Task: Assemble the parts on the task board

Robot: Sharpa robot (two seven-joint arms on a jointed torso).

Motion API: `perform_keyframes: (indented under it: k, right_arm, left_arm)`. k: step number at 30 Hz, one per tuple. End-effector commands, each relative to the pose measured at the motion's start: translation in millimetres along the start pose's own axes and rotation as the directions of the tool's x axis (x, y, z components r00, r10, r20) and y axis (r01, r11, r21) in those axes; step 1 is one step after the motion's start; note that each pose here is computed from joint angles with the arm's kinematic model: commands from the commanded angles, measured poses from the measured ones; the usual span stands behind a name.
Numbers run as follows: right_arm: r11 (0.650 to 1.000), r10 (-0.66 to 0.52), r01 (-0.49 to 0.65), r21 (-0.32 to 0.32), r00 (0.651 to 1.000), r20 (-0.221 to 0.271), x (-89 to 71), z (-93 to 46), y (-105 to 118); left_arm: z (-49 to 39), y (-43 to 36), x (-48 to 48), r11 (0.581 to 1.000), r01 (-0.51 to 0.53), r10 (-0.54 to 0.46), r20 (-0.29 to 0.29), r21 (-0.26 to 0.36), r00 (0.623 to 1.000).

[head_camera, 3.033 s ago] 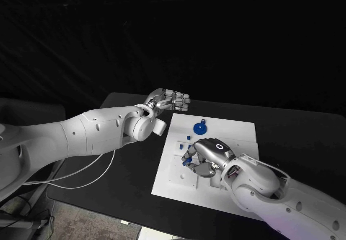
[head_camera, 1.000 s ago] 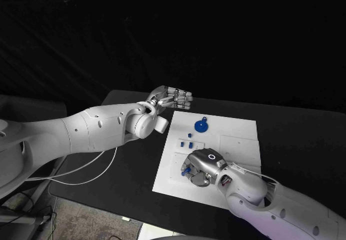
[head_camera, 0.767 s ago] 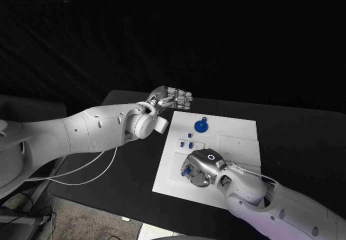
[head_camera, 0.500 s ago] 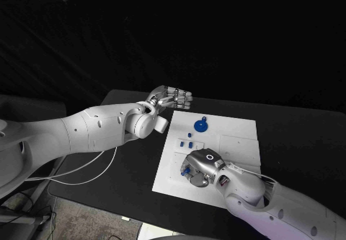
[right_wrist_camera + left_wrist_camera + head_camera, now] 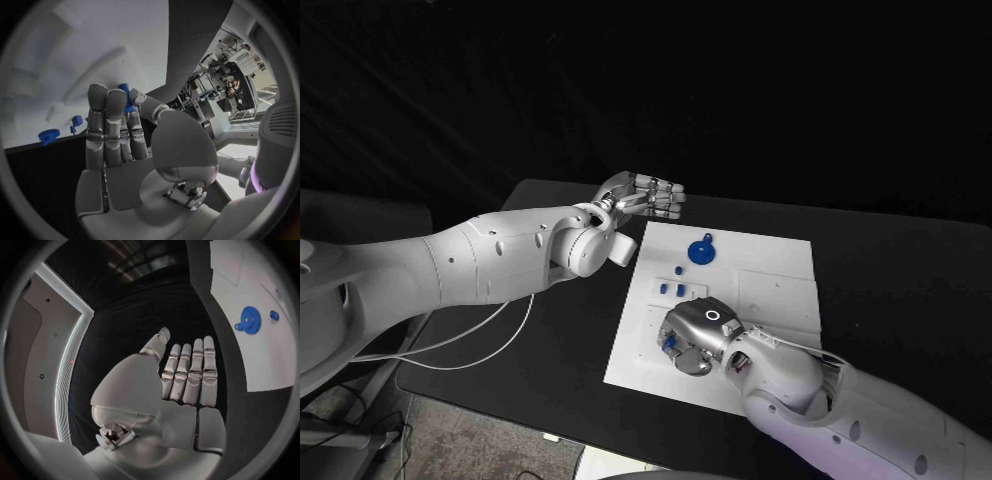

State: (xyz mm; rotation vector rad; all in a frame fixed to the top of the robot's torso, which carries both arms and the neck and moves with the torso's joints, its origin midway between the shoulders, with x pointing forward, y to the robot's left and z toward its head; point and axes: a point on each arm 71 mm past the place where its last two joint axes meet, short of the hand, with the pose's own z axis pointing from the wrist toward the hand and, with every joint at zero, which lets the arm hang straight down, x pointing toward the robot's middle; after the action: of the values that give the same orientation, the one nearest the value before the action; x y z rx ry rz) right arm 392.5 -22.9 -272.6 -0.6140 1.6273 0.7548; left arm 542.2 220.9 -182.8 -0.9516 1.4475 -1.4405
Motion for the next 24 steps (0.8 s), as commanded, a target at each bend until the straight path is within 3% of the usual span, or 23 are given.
perform_keyframes:
  k: [1, 15, 24]
  right_arm:
    - [1.0, -0.022, 0.022, -0.016, 0.999, -0.029, 2.4, 1.0, 6.3]
    - [0.999, -0.025, 0.024, -0.03, 0.998, -0.055, 5.0, 3.4, 10.8]
    - [0.999, 0.003, -0.005, -0.036, 0.999, -0.038, 5.0, 4.0, 10.3]
  left_arm:
    - [0.7, -1.0, 2.8, 1.0, 0.011, -0.011, -0.019, 0.004, 1.0]
    - [0.9, -0.9, 3.4, 1.0, 0.013, -0.013, -0.022, 0.001, 1.0]
    - [0.9, -0.6, 3.3, 1.0, 0.013, -0.013, -0.023, -0.002, 1.0]
